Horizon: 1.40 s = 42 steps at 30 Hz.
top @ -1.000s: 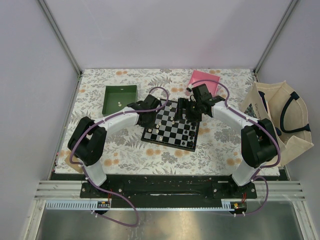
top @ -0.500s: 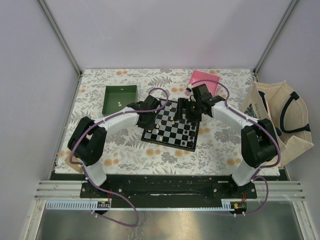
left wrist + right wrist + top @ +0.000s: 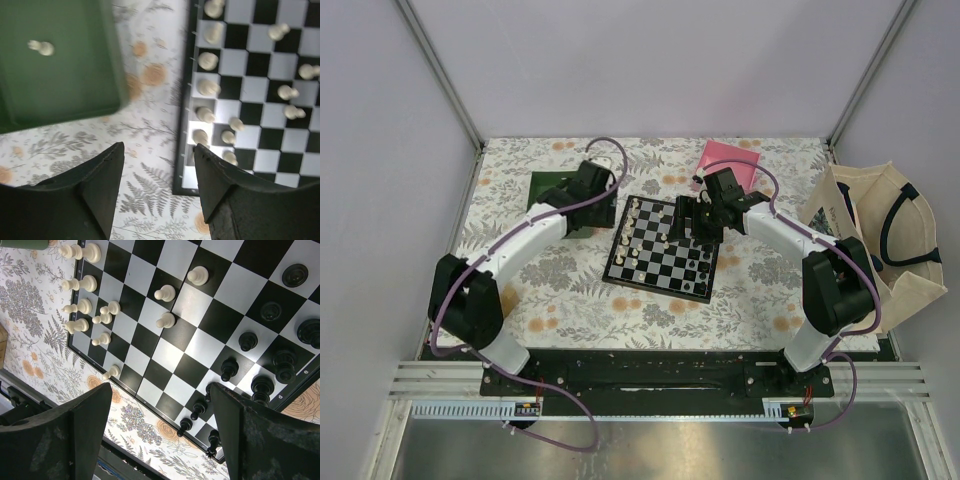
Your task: Set up the chess pieces on the board
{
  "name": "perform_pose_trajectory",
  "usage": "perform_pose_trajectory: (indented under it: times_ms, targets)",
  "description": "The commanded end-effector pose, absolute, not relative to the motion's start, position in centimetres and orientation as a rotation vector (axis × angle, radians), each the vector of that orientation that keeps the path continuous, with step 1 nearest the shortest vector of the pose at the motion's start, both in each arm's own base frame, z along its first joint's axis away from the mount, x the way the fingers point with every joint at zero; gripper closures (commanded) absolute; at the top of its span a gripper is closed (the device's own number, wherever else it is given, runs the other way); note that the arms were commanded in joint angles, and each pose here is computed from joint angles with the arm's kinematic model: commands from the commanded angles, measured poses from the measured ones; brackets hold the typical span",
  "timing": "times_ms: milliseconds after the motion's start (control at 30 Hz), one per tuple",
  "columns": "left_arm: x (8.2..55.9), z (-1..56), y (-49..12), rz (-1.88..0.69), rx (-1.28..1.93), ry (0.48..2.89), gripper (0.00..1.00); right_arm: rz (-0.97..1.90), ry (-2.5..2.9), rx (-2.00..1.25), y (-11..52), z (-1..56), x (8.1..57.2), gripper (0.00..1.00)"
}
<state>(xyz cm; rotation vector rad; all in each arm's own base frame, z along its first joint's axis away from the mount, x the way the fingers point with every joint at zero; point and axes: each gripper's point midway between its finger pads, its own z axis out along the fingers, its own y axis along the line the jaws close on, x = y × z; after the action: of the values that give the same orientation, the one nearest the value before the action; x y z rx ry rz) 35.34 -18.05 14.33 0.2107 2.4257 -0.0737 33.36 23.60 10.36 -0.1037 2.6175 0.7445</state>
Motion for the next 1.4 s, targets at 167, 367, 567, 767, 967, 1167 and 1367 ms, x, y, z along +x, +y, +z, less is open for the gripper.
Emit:
perform_pose_trajectory:
  times_ms: [167, 367, 567, 767, 967, 1167, 1367]
  targets:
    - [44.0, 15.1, -9.5, 0.004, -0.111, 2.357, 0.39, 0.781, 2.569, -0.113, 23.9, 11.9, 33.8, 0.11]
    - [47.4, 13.6, -6.1, 0.128, -0.158, 2.394, 0.38, 0.784, 2.567, -0.114, 23.9, 11.9, 33.8, 0.11]
    - [49.7, 11.3, -4.4, 0.105, -0.197, 2.444, 0.39, 0.789, 2.556, -0.119, 24.0, 12.4, 33.7, 0.11]
    - [49.7, 9.0, -3.0, 0.093, -0.228, 2.497, 0.44, 0.786, 2.561, -0.119, 24.0, 12.2, 33.8, 0.11]
    - [49.3, 6.9, -2.4, 0.089, -0.241, 2.546, 0.49, 0.793, 2.569, -0.117, 24.0, 12.0, 33.7, 0.11]
    - [49.4, 6.0, -2.3, 0.075, -0.246, 2.564, 0.52, 0.788, 2.569, -0.118, 24.0, 12.0, 33.8, 0.11]
    - [49.5, 5.8, -2.2, 0.067, -0.242, 2.564, 0.56, 0.791, 2.570, -0.114, 24.1, 11.9, 33.9, 0.11]
